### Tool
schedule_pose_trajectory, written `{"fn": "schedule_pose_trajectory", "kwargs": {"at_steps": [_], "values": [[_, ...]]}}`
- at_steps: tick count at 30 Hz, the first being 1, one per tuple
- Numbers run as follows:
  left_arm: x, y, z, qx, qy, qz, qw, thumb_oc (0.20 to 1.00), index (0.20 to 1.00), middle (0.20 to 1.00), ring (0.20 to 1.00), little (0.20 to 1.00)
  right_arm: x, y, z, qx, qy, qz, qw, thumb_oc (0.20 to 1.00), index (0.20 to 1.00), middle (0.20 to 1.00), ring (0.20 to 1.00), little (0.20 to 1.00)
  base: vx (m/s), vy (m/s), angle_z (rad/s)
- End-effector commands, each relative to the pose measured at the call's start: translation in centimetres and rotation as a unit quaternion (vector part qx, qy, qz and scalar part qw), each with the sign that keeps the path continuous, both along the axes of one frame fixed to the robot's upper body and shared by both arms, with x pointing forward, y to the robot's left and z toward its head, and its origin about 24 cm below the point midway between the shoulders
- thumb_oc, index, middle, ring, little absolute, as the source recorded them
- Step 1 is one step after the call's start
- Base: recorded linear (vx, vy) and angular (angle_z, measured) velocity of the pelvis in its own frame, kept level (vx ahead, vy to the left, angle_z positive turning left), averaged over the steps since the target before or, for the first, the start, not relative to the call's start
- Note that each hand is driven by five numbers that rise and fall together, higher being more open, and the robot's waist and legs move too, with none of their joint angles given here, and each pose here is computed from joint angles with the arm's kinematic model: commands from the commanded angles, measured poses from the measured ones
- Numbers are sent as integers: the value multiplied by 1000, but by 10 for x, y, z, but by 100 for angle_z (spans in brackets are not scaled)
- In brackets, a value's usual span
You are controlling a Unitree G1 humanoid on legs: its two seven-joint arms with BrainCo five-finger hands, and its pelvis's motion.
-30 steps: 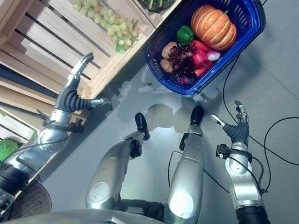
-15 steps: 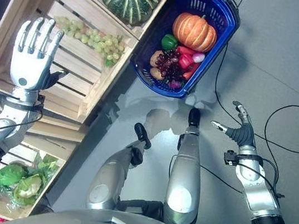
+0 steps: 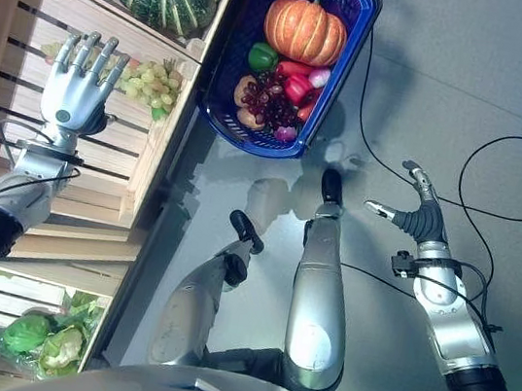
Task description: Pick up fruits and vegetables into the basket
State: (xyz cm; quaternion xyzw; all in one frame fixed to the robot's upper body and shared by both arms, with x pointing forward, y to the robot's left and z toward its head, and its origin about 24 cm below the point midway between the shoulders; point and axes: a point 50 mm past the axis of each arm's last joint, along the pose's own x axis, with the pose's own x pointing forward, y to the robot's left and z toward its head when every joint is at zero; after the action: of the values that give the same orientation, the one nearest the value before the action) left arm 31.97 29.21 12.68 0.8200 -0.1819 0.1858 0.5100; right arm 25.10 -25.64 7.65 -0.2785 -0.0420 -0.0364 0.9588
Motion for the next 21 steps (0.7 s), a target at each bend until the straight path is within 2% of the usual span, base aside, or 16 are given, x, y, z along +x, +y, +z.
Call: {"fn": "schedule_pose_trajectory", "kwargs": {"at_steps": [1, 10, 21], "values": [[-7, 32, -2, -25, 13, 65, 997, 1000, 1000, 1000, 1000, 1000, -7, 10, 12, -9, -31, 37, 999, 1000, 1000, 1000, 1000, 1000, 10, 30, -2], [2, 46, -1, -1, 49, 129, 990, 1000, 1000, 1000, 1000, 1000, -3, 11, 15, 2, -41, 34, 999, 1000, 1000, 1000, 1000, 1000, 1, 3, 0], [-1, 62, 10, 29, -5, 201, 979, 1000, 1000, 1000, 1000, 1000, -3, 9, 14, 12, -54, 21, 998, 1000, 1000, 1000, 1000, 1000, 0, 4, -1]]}}
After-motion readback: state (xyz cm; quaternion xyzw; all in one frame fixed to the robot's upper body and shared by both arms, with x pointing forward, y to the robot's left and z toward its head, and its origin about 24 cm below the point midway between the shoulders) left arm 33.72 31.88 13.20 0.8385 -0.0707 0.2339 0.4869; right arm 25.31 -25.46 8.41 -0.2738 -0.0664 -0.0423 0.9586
